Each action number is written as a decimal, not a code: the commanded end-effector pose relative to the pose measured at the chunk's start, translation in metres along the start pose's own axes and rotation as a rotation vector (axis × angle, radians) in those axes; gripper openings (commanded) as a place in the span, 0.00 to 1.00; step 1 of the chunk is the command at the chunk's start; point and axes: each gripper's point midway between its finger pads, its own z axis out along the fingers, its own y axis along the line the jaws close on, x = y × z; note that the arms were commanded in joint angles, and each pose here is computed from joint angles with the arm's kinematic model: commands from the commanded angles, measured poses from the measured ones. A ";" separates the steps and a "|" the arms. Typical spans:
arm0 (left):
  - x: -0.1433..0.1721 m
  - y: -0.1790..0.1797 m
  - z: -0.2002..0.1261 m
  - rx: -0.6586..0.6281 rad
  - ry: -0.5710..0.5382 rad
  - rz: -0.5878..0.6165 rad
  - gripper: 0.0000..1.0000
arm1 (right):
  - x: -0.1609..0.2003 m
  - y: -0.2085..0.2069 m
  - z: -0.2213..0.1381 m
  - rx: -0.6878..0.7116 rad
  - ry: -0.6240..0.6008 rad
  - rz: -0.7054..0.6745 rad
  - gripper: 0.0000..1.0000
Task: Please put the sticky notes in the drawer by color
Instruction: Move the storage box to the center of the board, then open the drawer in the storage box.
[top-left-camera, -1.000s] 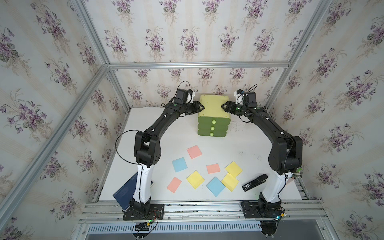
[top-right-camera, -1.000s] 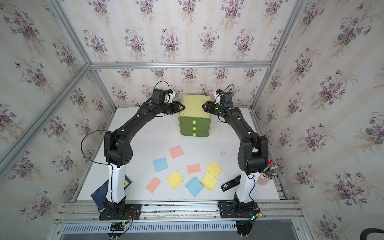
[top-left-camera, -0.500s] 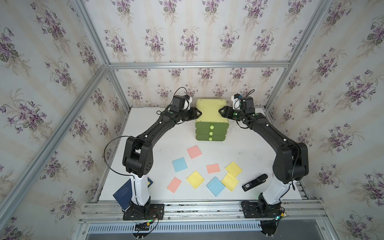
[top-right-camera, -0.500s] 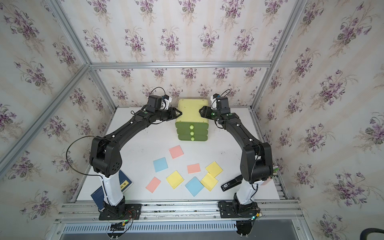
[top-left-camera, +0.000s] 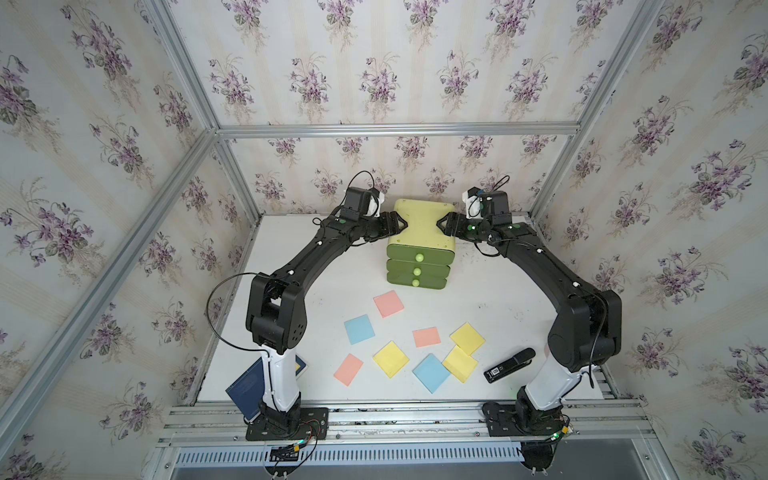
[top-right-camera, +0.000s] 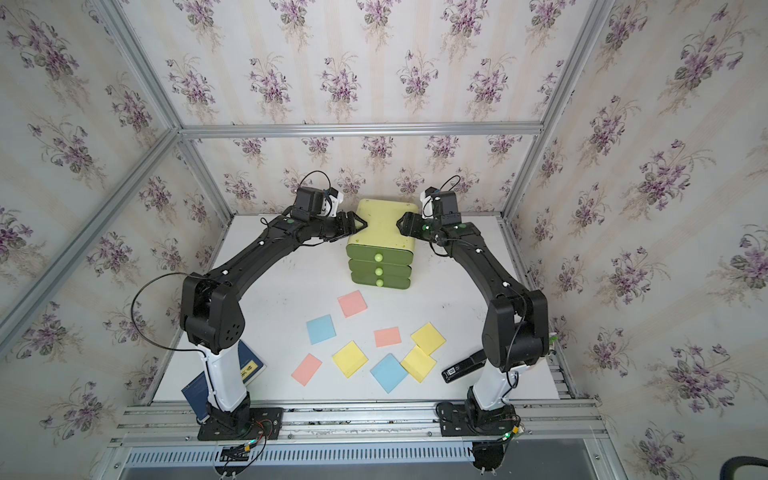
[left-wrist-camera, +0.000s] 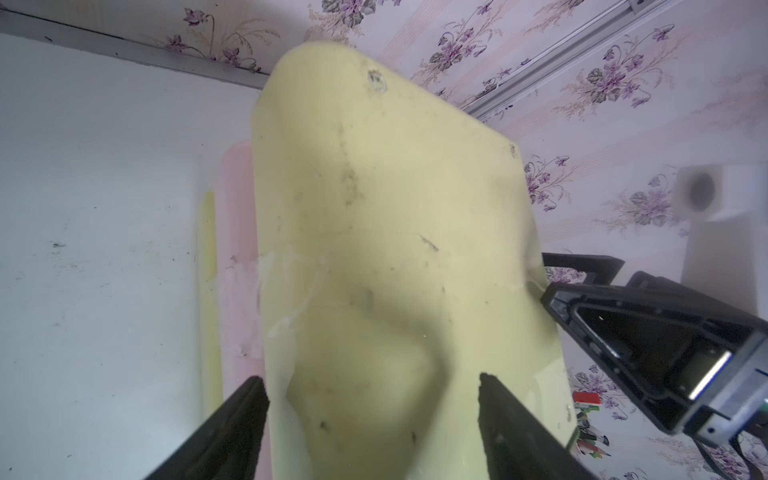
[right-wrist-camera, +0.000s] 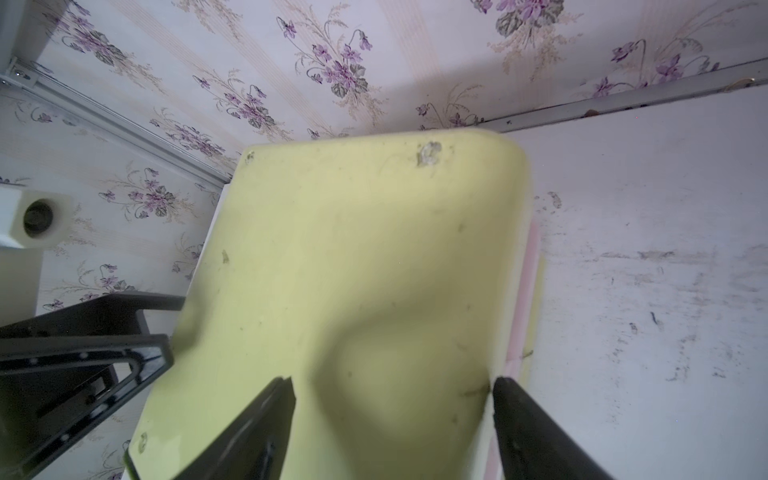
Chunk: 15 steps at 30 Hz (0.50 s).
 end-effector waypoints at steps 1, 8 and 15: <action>-0.021 -0.015 -0.023 0.012 -0.080 0.012 0.82 | -0.008 -0.015 -0.004 0.072 -0.005 -0.019 0.80; -0.012 -0.027 -0.055 0.070 -0.158 -0.070 0.82 | -0.037 -0.022 0.014 0.075 -0.031 -0.026 0.76; 0.026 -0.036 -0.078 0.297 -0.312 -0.310 0.80 | -0.046 -0.030 0.044 0.085 -0.013 -0.043 0.74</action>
